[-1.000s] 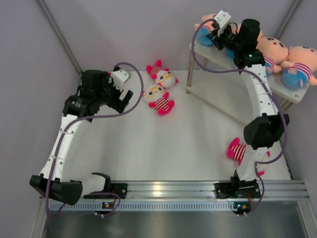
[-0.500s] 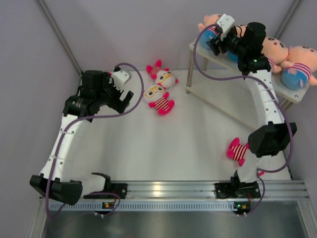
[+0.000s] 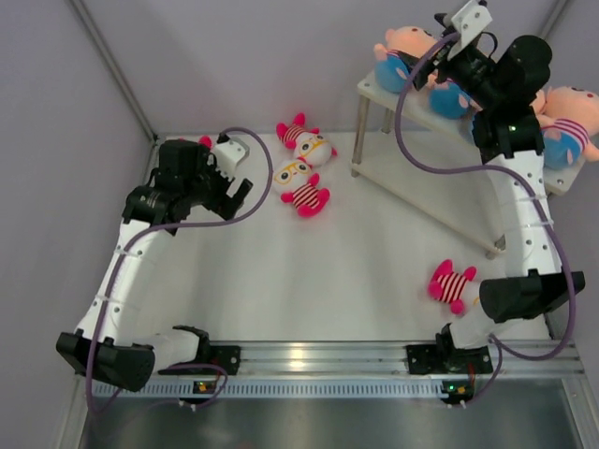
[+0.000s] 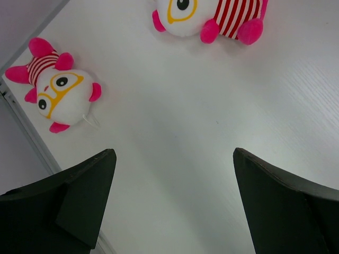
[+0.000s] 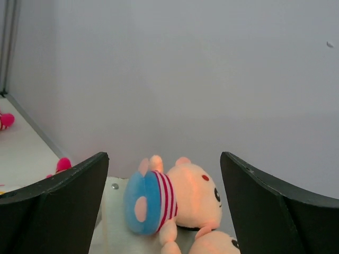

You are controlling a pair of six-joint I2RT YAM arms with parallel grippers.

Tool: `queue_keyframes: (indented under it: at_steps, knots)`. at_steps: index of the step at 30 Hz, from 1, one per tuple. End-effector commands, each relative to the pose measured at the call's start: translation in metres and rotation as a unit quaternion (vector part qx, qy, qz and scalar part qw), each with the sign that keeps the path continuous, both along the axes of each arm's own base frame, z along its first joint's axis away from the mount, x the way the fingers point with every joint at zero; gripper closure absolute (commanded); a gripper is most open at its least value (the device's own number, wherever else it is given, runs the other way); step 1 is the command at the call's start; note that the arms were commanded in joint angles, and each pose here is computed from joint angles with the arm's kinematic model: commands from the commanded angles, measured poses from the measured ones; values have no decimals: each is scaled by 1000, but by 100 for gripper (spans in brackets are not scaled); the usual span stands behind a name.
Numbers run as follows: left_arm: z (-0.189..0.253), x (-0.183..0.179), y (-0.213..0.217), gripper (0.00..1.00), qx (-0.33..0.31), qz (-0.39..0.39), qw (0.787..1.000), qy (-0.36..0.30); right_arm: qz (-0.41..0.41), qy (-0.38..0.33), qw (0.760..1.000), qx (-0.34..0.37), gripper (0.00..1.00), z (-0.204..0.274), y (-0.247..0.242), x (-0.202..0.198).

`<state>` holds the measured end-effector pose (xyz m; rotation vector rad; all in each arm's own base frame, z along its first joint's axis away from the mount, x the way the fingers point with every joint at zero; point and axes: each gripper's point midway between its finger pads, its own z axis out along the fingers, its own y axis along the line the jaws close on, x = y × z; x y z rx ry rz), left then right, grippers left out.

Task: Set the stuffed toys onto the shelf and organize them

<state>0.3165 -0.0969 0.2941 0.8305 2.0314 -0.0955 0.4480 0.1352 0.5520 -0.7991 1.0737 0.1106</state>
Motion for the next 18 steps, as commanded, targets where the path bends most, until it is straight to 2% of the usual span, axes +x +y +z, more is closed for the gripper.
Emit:
queue_keyframes:
  at_steps: [1, 3, 4, 6, 7, 8, 9, 11, 12, 14, 15, 18]
  knots:
    - [-26, -1, 9, 2, 13, 31, 999, 23, 69, -52, 996, 26, 13, 58, 18, -74]
    - [-42, -3, 11, 2, 11, 48, 998, 47, 101, -25, 995, -4, 14, 38, 30, -89]
    - [-56, -6, 15, 2, 19, 58, 996, 64, 147, -10, 989, -30, 14, 21, 48, -102]
    - [-68, -8, 17, 2, 17, 75, 994, 82, 176, 8, 978, -112, 14, -28, 67, -113]
    - [-79, -11, 20, 2, 22, 84, 992, 96, 206, 26, 968, -144, 14, -65, 93, -126]
    - [-82, -12, 22, 2, 23, 92, 990, 100, 216, 9, 957, -194, 14, -90, 105, -129]
    - [-87, -14, 23, 2, 21, 102, 989, 108, 234, 51, 945, -223, 15, -135, 119, -132]
    - [-99, -18, 34, 2, 37, 128, 984, 118, 262, 70, 926, -264, 16, -179, 150, -143]
    - [-107, -23, 37, 2, 40, 136, 982, 125, 278, 93, 914, -280, 17, -215, 167, -143]
    - [-116, -29, 40, 2, 39, 142, 980, 135, 253, 104, 911, -308, 18, -249, 173, -128]
    - [-117, -31, 43, 2, 32, 147, 979, 134, 242, 112, 907, -326, 18, -281, 179, -115]
    - [-135, -40, 56, 2, 27, 166, 975, 147, 196, 115, 888, -400, 19, -334, 186, -84]
